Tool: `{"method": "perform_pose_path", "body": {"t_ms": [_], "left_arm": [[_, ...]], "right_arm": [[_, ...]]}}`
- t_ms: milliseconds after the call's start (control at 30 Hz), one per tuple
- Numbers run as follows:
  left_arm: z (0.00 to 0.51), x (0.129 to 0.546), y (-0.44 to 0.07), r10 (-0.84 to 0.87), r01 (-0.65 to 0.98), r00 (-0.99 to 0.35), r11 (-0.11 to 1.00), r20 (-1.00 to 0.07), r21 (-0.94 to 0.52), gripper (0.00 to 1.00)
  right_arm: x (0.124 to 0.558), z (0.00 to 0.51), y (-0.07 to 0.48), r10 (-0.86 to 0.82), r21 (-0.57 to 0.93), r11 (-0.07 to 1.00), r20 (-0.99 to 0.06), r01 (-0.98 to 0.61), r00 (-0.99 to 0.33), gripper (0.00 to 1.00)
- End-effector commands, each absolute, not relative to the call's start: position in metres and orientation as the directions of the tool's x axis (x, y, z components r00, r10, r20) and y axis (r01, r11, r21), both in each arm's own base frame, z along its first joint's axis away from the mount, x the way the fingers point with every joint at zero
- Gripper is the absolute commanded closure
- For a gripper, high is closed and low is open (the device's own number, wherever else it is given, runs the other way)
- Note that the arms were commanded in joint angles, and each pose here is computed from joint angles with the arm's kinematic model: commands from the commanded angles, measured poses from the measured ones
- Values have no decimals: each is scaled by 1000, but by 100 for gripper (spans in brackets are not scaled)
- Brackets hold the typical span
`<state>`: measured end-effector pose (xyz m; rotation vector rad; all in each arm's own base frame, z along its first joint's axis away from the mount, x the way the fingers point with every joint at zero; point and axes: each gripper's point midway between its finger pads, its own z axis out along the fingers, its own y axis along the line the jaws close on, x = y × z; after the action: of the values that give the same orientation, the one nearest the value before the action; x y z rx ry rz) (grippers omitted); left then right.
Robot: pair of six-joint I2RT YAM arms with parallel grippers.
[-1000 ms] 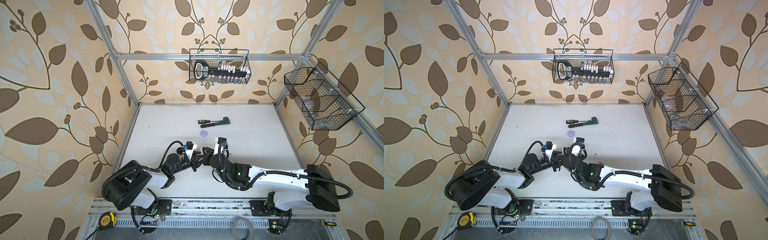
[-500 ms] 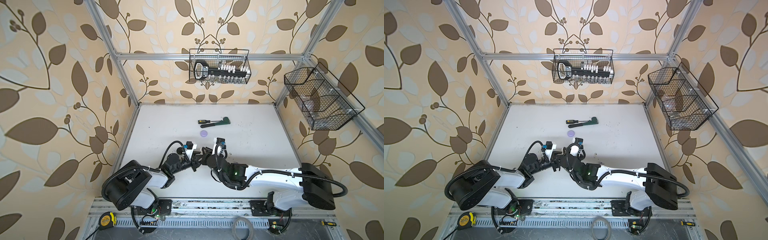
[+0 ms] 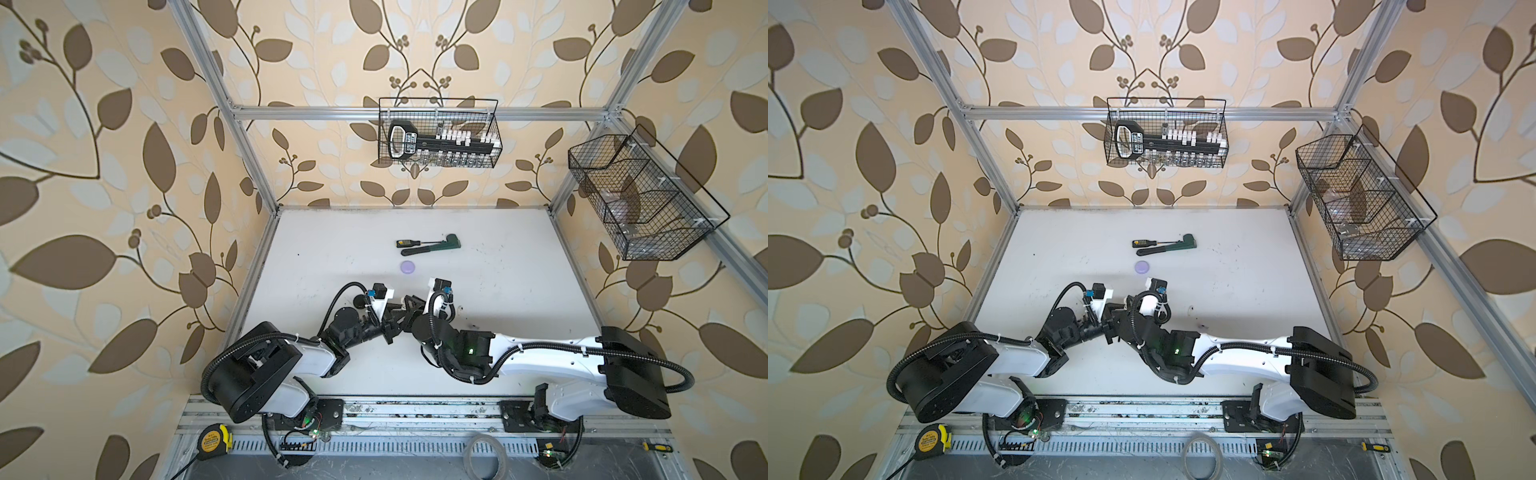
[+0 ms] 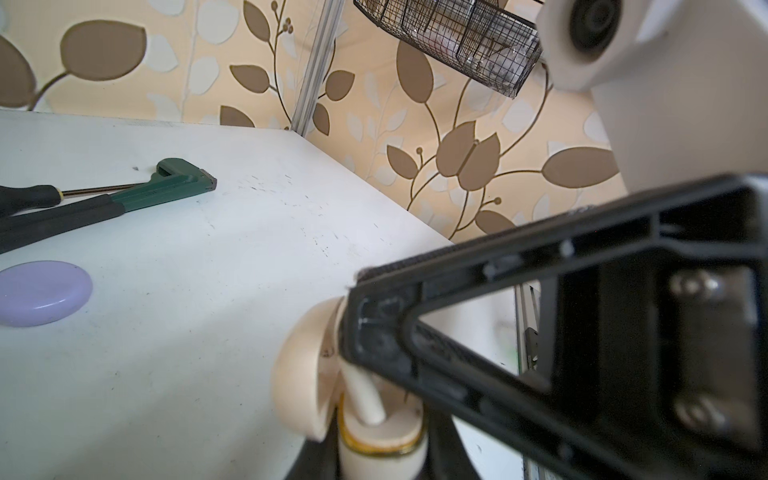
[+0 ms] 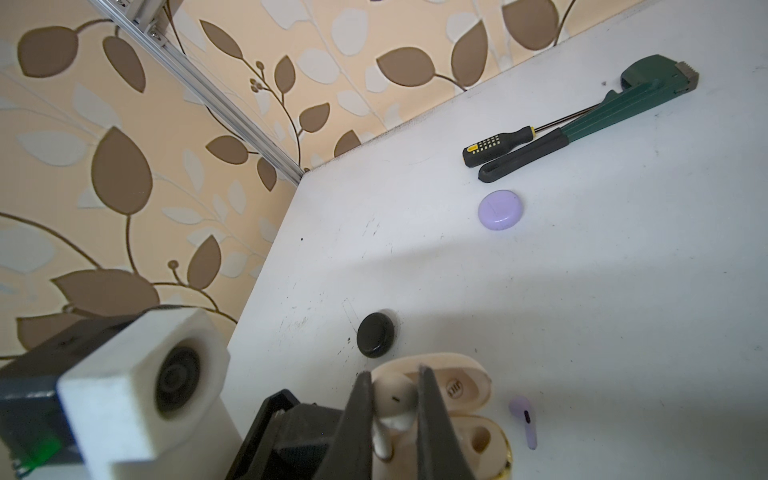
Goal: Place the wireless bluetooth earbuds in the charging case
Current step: 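Lower the white earbud into a slot of the case held by the left gripper, then open the right gripper and draw it back from the case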
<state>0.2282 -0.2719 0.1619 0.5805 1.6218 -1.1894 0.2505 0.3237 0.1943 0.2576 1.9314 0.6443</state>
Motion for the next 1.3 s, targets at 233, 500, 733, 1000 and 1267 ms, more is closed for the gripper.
{"method": "perform_pose_path", "body": {"t_ms": [233, 500, 733, 1000, 1267], "left_arm": [[194, 241, -266, -250, 818, -303, 427, -919, -386, 100], [194, 240, -265, -248, 819, -300, 428, -921, -382, 100], [197, 235, -266, -243, 839, -277, 410, -930, -357, 100], [200, 227, -265, -242, 865, -234, 391, -942, -315, 100], [200, 225, -264, -237, 873, -222, 385, -946, -301, 100]], "right_arm": [[228, 174, 341, 420, 559, 815, -749, -149, -513, 97], [220, 174, 342, 413, 560, 812, -750, -164, -516, 97], [218, 176, 338, 412, 558, 813, -753, -165, -513, 95], [217, 180, 333, 412, 559, 812, -755, -172, -510, 70], [215, 200, 321, 416, 559, 807, -769, -193, -486, 44]]}}
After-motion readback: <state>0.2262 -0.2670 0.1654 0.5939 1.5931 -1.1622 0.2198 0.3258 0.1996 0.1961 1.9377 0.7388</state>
